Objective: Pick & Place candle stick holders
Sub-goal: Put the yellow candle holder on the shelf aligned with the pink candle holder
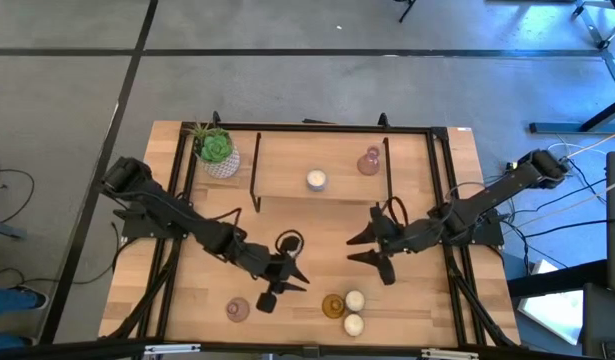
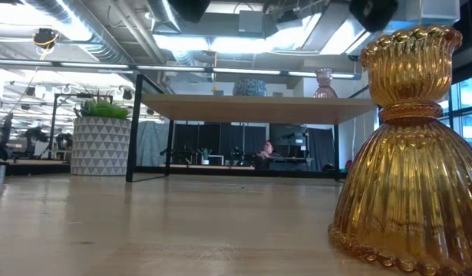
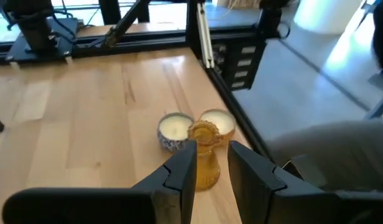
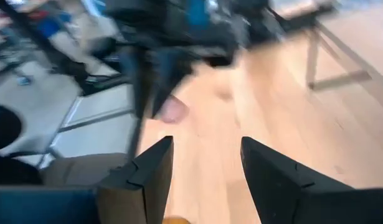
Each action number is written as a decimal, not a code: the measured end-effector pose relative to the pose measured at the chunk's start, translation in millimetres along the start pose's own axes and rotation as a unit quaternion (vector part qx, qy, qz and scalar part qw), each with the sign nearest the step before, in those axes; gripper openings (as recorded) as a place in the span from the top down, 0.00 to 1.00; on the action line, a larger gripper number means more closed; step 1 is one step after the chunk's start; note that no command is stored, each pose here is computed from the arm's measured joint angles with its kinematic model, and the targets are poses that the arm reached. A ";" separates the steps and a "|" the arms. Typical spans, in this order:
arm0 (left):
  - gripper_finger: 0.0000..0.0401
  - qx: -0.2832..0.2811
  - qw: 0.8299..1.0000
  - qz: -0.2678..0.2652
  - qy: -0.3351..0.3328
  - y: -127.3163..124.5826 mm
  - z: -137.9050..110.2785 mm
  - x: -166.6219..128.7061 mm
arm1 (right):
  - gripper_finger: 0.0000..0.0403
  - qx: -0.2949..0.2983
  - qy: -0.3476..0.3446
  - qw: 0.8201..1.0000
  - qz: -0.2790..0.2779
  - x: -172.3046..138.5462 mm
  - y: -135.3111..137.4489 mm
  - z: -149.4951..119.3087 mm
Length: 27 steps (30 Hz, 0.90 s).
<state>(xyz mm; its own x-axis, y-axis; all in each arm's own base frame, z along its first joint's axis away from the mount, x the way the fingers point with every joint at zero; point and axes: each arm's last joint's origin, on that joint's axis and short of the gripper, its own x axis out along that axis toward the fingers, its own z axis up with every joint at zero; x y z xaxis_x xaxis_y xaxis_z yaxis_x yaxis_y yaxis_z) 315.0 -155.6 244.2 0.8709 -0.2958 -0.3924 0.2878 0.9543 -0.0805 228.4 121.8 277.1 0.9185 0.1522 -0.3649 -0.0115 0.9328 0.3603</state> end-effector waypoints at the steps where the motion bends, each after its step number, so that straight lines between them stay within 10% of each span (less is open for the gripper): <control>1: 0.79 0.011 1.000 0.002 0.009 -1.4 -1.1 1.9 | 0.53 0.010 0.003 1.000 -0.007 1.1 -0.9 -1.3; 8: 0.79 0.053 0.994 0.068 0.072 -10.1 -8.4 8.7 | 0.53 0.031 0.050 0.998 0.015 18.2 -0.4 -13.2; 20: 0.79 0.084 0.987 0.110 0.081 -30.9 -14.1 -0.9 | 0.53 -0.212 0.152 0.958 0.122 72.7 72.1 -22.6; 27: 0.79 0.078 0.987 0.109 0.085 -40.1 -15.5 -7.6 | 0.53 -0.263 0.264 0.928 0.019 81.5 121.4 -20.8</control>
<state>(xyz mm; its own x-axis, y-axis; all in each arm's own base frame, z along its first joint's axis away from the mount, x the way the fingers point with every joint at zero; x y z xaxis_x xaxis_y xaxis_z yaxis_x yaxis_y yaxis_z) 290.7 -191.0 236.2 0.8430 -0.0604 -0.5346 0.1703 0.9725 0.1587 293.6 254.3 273.3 0.5932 0.1975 -0.7804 -0.3583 0.9329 -0.0363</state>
